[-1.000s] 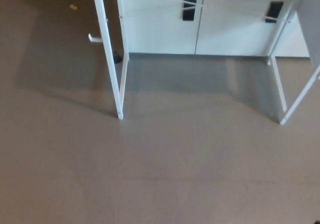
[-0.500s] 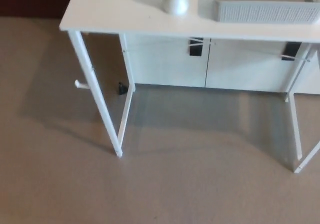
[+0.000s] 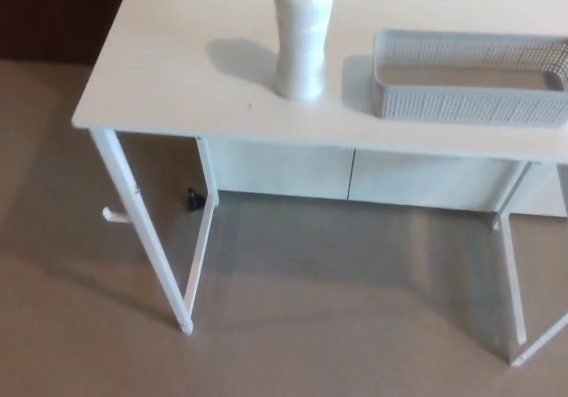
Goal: The robot walk up to a desk on which a bottle is kept on the left hand side and a container is kept on the right hand side. The robot uses its left hand to pick up the bottle and places it in the container.
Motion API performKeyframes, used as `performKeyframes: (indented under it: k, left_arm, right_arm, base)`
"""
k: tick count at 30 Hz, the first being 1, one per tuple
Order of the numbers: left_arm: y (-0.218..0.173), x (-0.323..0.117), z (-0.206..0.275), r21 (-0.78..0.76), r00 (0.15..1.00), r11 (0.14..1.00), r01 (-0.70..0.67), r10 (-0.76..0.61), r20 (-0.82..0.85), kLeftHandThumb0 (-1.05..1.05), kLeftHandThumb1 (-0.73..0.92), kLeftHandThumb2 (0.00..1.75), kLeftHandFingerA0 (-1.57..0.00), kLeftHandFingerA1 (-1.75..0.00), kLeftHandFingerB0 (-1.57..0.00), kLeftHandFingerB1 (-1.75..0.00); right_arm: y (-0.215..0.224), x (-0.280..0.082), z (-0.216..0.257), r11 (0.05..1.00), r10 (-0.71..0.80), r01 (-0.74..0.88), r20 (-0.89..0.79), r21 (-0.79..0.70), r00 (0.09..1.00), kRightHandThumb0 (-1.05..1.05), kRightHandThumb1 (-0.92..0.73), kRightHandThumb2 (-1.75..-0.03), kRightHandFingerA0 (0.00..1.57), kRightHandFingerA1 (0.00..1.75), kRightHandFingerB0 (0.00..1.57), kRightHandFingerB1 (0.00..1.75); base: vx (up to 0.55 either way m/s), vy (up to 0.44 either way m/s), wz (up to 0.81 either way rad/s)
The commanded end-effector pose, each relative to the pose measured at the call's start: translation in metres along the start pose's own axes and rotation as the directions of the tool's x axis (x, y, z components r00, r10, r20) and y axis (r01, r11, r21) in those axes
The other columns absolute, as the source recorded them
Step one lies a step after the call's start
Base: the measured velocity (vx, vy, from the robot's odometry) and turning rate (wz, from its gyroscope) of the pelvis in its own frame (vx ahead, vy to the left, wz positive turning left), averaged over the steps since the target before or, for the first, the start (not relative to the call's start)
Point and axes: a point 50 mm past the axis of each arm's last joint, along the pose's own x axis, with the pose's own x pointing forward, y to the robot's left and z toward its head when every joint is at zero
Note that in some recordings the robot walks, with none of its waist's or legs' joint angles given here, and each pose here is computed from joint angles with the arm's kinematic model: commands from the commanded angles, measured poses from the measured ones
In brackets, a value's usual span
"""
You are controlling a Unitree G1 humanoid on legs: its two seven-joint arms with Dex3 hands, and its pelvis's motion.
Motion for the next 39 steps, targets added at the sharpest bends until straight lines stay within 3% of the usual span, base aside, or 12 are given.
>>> performKeyframes:
  k: [1, 9, 10, 11, 22, 27, 28, 29, 36, 37, 38, 39]
  left_arm:
    - [0.007, -0.005, -0.003, 0.045, 1.0, 0.999, -0.016, 0.016, 0.003, -0.1, 0.33, 0.81, -0.34, -0.57, -0.12, -0.47]
    - [0.008, -0.007, -0.006, 0.043, 1.0, 0.999, -0.017, 0.017, 0.001, -0.07, 0.31, 0.8, -0.34, -0.57, -0.13, -0.47]
    - [0.008, -0.007, -0.005, 0.04, 1.0, 0.999, -0.013, 0.013, 0.002, -0.06, 0.32, 0.81, -0.32, -0.57, -0.11, -0.47]
    - [0.008, -0.007, -0.004, 0.037, 1.0, 0.999, -0.011, 0.011, 0.004, -0.05, 0.32, 0.81, -0.33, -0.57, -0.12, -0.47]
    - [0.007, -0.004, 0.0, 0.033, 1.0, 0.999, -0.015, 0.014, 0.02, -0.09, 0.32, 0.81, -0.4, -0.59, -0.13, -0.47]
    - [0.006, -0.002, 0.004, 0.025, 1.0, 1.0, -0.005, 0.004, 0.024, -0.09, 0.32, 0.81, -0.33, -0.57, -0.11, -0.47]
    - [0.006, -0.002, 0.004, 0.013, 1.0, 1.0, -0.006, 0.005, 0.024, -0.07, 0.31, 0.81, -0.36, -0.58, -0.13, -0.47]
    - [0.006, -0.002, 0.004, 0.003, 1.0, 1.0, -0.004, 0.004, 0.024, -0.06, 0.32, 0.81, -0.34, -0.58, -0.13, -0.47]
    - [0.005, -0.001, 0.007, 0.005, 0.999, 1.0, 0.0, 0.0, 0.033, -0.07, 0.33, 0.82, -0.35, -0.58, -0.13, -0.47]
    - [0.005, -0.001, 0.008, 0.013, 0.999, 1.0, -0.003, 0.003, 0.032, -0.08, 0.33, 0.82, -0.35, -0.58, -0.12, -0.47]
    - [0.005, 0.0, 0.008, 0.01, 1.0, 1.0, -0.006, 0.005, 0.031, -0.08, 0.33, 0.82, -0.37, -0.58, -0.14, -0.47]
    - [0.005, 0.0, 0.009, 0.007, 1.0, 1.0, -0.007, 0.007, 0.03, -0.08, 0.33, 0.82, -0.37, -0.58, -0.14, -0.47]
  right_arm:
    - [-0.006, -0.004, 0.0, 1.0, 0.002, -0.002, 0.006, -0.021, 1.0, -0.3, -0.25, -0.86, 0.08, 0.53, 0.08, 0.53]
    - [-0.007, -0.006, -0.002, 1.0, -0.001, 0.001, 0.0, -0.023, 1.0, -0.3, -0.22, -0.84, 0.1, 0.54, 0.1, 0.54]
    - [-0.007, -0.005, -0.001, 1.0, -0.006, 0.006, -0.003, -0.016, 1.0, -0.54, -0.33, -0.67, 0.2, 0.47, 0.18, 0.46]
    - [-0.006, -0.004, -0.001, 1.0, -0.008, 0.008, -0.003, -0.011, 1.0, -0.28, -0.22, -0.84, 0.11, 0.54, 0.11, 0.54]
    - [-0.003, -0.003, 0.002, 0.999, -0.003, 0.004, 0.007, -0.04, 1.0, -0.29, -0.25, -0.86, 0.12, 0.54, 0.11, 0.54]
    - [-0.002, -0.001, 0.004, 0.999, -0.002, 0.002, 0.007, -0.049, 1.0, -0.28, -0.21, -0.84, 0.12, 0.55, 0.12, 0.54]
    - [-0.002, -0.001, 0.004, 0.998, 0.0, 0.0, 0.006, -0.062, 1.0, -0.53, -0.43, -0.53, 0.25, 0.38, 0.23, 0.37]
    - [-0.002, -0.001, 0.004, 0.998, 0.0, 0.0, 0.005, -0.067, 1.0, -0.29, -0.21, -0.84, 0.12, 0.55, 0.12, 0.54]
    - [0.0, 0.0, 0.005, 0.998, 0.027, -0.027, 0.006, -0.056, 1.0, -0.31, -0.23, -0.85, 0.08, 0.53, 0.08, 0.53]
    - [0.0, 0.001, 0.006, 0.998, 0.01, -0.01, 0.004, -0.063, 1.0, -0.29, -0.2, -0.84, 0.11, 0.54, 0.11, 0.54]
    - [0.0, 0.002, 0.006, 0.998, 0.005, -0.005, 0.003, -0.057, 1.0, -0.52, -0.41, -0.53, 0.25, 0.4, 0.23, 0.37]
    - [0.0, 0.002, 0.006, 0.999, 0.002, -0.002, 0.002, -0.051, 1.0, -0.52, -0.41, -0.53, 0.25, 0.4, 0.23, 0.37]
  base:
    - [0.14, -0.203, 0.17]
    - [0.12, -0.421, 0.21]
    - [0.14, -0.166, 0.08]
    - [0.16, -0.112, 0.01]
    - [0.12, 0.062, -0.03]
    - [0.08, 0.064, 0.06]
    - [0.0, 0.0, 0.0]
    - [0.06, -0.013, 0.07]
    - [0.01, -0.002, -0.01]
    - [0.12, -0.135, 0.09]
    - [0.06, -0.108, -0.05]
    - [0.05, -0.104, 0.09]
